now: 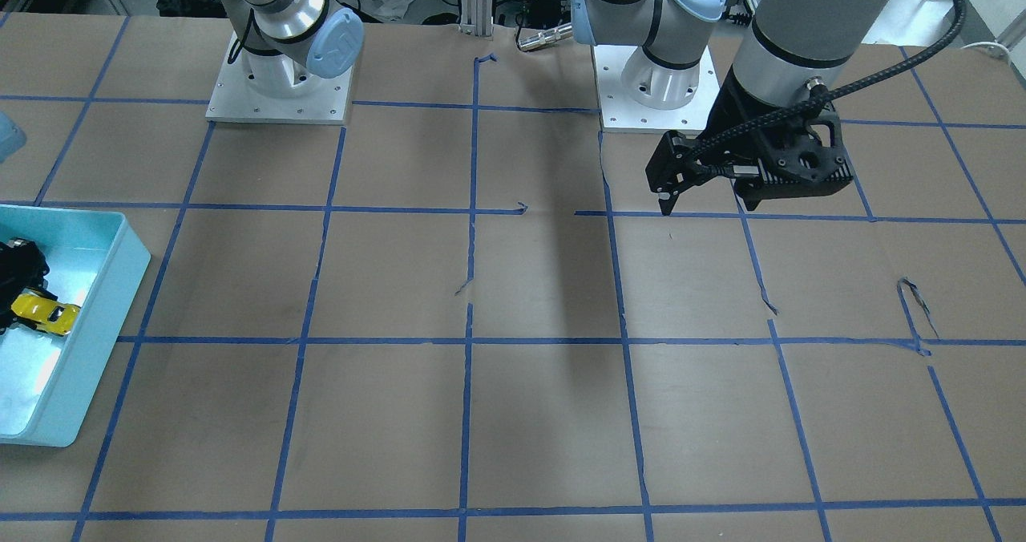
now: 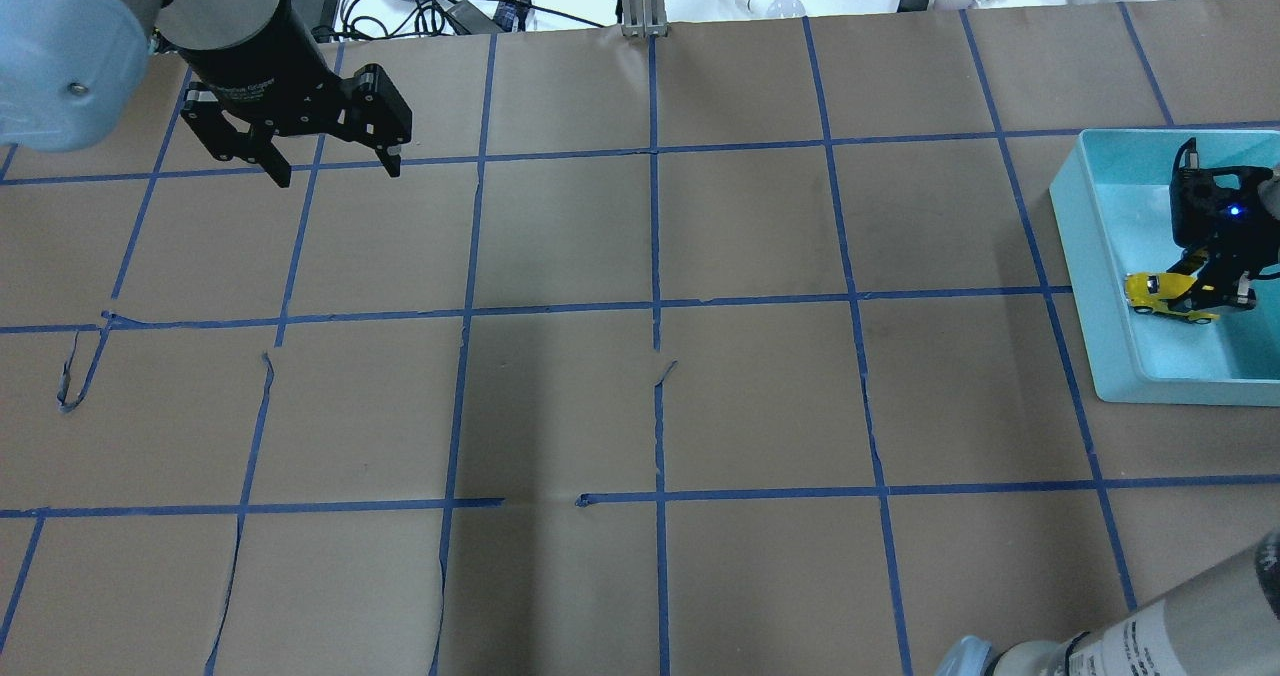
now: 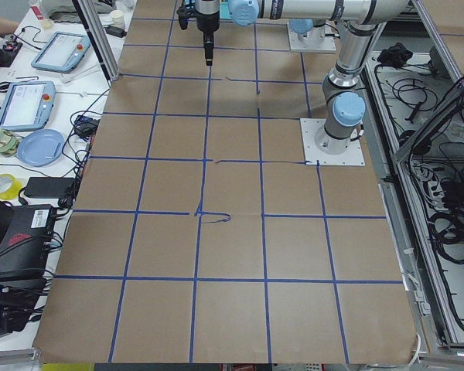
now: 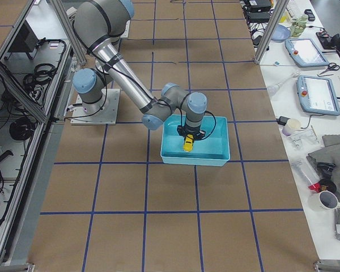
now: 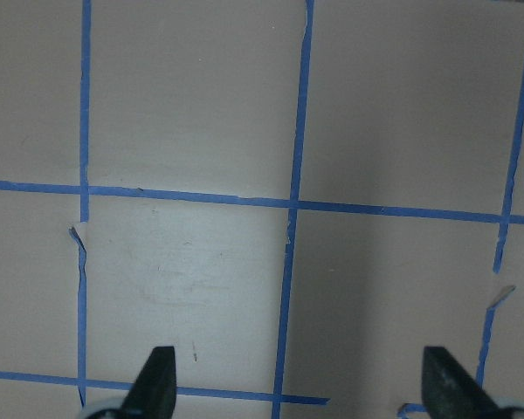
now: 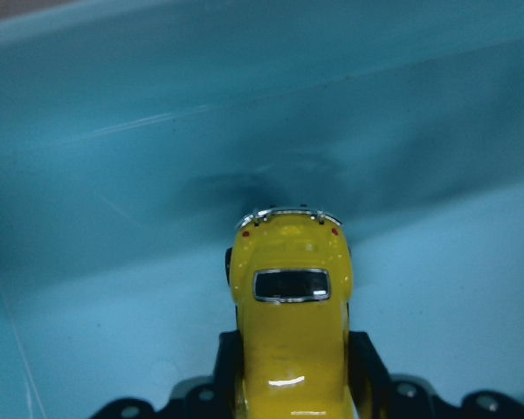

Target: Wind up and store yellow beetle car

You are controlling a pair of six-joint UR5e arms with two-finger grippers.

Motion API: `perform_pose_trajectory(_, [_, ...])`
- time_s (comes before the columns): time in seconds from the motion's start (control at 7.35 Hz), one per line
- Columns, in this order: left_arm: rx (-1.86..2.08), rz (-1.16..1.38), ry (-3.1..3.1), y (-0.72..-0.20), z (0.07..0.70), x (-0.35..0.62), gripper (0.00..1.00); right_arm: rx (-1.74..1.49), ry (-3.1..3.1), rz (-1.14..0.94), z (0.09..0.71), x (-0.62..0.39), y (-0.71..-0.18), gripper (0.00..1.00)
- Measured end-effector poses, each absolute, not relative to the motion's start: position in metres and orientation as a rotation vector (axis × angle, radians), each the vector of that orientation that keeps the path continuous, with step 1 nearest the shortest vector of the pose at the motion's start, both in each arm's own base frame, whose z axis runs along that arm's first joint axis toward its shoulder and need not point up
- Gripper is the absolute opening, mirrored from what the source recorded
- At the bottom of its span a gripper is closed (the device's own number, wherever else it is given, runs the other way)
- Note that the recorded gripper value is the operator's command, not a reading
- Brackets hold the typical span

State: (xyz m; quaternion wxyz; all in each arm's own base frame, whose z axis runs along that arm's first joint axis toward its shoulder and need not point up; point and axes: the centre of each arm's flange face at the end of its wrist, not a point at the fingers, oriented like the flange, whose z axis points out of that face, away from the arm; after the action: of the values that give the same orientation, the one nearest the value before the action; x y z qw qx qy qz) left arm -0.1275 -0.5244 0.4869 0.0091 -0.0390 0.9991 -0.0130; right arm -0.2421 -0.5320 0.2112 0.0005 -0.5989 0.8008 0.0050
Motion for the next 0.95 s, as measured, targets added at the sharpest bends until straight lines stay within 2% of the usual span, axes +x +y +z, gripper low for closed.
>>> perform_pose_trajectory(0.27, [-0.122,-0.045,3.121,-0.524,0.488,-0.128,1.00,-1.855,2.526,0.014,0.240,-0.233,-0.531,1.00])
perform_pose_trajectory(0.95, [-0.125,-0.052,3.121,-0.526,0.488,-0.126,1.00,-1.855,2.525,0.021,0.420,-0.154,-0.527,1.00])
